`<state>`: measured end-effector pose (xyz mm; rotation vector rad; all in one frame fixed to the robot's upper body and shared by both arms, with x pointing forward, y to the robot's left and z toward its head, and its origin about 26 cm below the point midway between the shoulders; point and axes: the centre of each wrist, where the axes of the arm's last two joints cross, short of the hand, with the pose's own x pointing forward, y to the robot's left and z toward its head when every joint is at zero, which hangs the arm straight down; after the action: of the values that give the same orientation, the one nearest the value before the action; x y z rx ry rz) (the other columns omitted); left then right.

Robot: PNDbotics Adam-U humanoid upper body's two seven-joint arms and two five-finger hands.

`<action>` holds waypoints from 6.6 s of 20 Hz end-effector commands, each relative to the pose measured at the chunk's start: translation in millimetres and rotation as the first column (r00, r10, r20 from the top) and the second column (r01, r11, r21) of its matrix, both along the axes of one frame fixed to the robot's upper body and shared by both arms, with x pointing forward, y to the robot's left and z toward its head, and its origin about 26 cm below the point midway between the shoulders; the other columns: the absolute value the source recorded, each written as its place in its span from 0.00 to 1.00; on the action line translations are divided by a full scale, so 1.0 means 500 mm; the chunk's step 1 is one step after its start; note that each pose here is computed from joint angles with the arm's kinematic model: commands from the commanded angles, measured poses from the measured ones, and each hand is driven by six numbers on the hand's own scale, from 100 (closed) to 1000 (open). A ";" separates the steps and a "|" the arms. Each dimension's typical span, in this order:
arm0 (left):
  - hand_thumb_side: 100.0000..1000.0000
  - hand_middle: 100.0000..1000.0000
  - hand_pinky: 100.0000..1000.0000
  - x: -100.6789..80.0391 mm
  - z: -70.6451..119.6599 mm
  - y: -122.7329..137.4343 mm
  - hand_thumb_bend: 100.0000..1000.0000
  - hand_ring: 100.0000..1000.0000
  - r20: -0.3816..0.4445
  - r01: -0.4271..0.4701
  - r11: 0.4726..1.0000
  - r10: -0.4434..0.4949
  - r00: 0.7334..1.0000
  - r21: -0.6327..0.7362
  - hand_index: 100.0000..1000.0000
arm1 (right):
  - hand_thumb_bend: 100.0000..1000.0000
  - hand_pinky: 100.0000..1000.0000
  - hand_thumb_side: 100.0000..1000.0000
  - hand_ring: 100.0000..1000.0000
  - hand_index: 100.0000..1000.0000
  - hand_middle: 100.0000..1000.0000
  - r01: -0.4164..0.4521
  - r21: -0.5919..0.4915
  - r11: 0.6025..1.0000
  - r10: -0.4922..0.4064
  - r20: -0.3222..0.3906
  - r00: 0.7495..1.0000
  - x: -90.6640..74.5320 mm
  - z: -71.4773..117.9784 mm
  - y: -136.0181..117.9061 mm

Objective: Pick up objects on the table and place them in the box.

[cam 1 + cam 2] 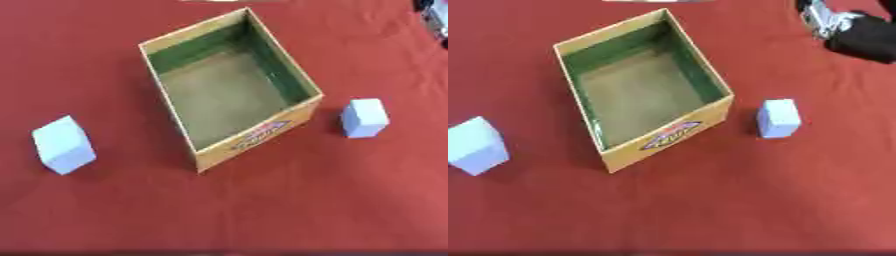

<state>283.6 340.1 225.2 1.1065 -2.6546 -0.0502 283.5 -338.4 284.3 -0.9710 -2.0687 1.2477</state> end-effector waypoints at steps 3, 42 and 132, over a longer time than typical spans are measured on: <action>0.72 0.69 0.78 -0.007 0.023 0.008 0.44 0.76 0.027 -0.017 0.999 0.016 0.999 0.045 0.80 | 0.07 0.85 0.64 0.88 0.91 0.85 -0.013 -0.195 0.981 -0.014 -0.135 0.991 -0.013 0.024 -0.006; 0.73 0.69 0.78 -0.002 0.021 -0.004 0.43 0.76 0.005 0.020 0.999 -0.020 1.000 0.032 0.80 | 0.18 0.91 0.20 0.93 0.94 0.85 0.020 -0.305 0.952 -0.203 -0.581 0.789 -0.009 -0.047 0.016; 0.73 0.69 0.79 0.003 0.021 -0.018 0.42 0.76 -0.018 0.072 0.997 -0.072 0.997 0.029 0.79 | 0.00 0.80 0.00 0.70 0.55 0.40 -0.034 -0.279 0.960 -0.047 -0.277 0.960 0.015 0.119 0.154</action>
<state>287.4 329.8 223.6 1.0056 -2.6535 -0.0758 295.2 -264.8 338.1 -0.8336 -1.6966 1.5833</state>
